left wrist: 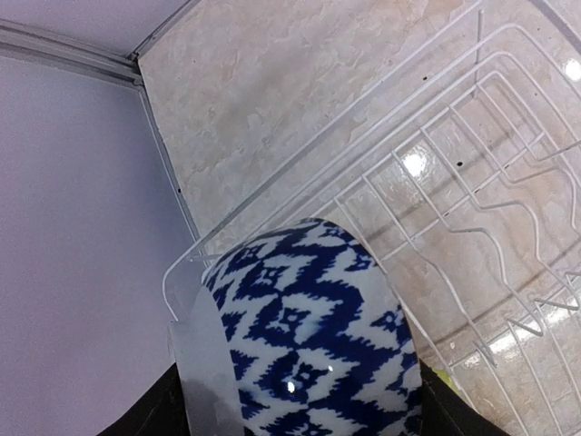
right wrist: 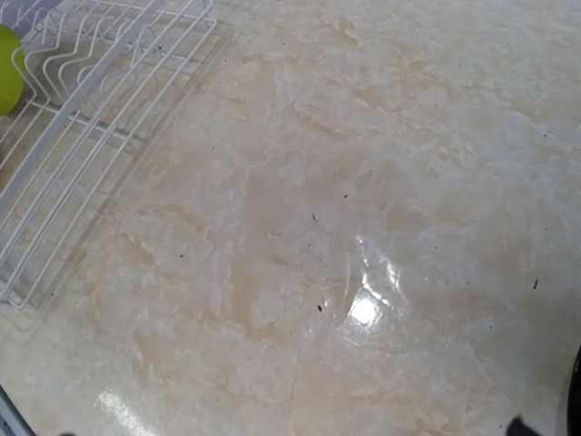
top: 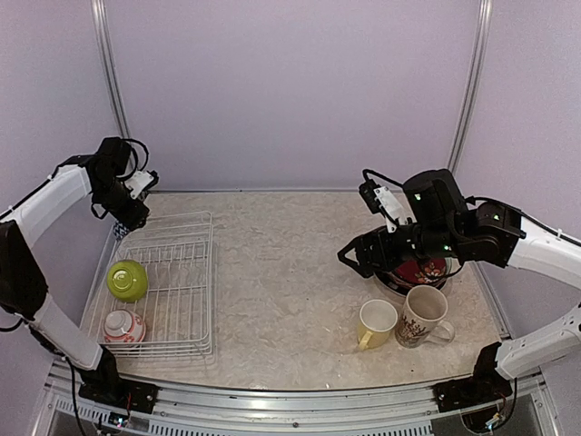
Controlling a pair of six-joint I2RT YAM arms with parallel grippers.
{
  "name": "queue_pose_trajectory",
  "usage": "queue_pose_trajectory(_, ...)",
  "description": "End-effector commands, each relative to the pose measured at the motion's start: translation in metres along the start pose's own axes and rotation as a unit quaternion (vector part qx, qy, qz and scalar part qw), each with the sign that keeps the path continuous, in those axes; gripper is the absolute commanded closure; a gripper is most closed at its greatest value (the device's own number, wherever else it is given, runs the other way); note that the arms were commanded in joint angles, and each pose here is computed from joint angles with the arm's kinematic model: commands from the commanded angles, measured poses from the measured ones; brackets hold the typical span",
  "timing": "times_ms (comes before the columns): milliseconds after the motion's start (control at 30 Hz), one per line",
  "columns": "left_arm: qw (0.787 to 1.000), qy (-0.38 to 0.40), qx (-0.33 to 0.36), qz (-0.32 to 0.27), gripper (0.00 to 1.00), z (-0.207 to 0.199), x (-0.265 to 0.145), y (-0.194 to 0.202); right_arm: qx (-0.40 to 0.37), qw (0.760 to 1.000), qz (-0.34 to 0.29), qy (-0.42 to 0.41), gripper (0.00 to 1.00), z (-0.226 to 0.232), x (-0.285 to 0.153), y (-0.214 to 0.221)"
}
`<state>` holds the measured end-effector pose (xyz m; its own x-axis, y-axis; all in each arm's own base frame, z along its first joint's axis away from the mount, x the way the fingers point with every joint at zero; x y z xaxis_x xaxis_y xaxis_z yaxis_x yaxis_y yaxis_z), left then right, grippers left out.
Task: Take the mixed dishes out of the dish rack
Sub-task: Grab the bowl from the dish rack, then pass from the left arm to the right
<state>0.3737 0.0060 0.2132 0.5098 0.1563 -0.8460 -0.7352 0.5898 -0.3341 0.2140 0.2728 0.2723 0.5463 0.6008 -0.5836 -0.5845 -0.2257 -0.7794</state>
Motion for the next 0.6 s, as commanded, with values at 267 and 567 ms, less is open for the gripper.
queue_pose_trajectory(267,0.967,0.067,-0.108,-0.223,0.5,-0.008,-0.124,-0.065,0.011,0.999,-0.036,0.008,0.0,0.0,0.004,-0.025)
queue_pose_trajectory(567,0.836,0.316,-0.165,-0.416,0.49,-0.07,-0.21,-0.108,0.015,0.999,-0.046,-0.003,0.0,0.007,0.034,-0.047)
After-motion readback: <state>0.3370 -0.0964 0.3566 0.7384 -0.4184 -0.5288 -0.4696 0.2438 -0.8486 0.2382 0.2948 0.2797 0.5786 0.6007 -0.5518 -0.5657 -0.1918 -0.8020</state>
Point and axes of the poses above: each gripper's point midway between its finger pads, its own x axis out along the fingers, its own z axis along the line the jaws close on, y = z × x, the point moved 2 cm from there along -x, back along the fingers, and after that the axes turned 2 degrees about x, right-handed, at the moved point
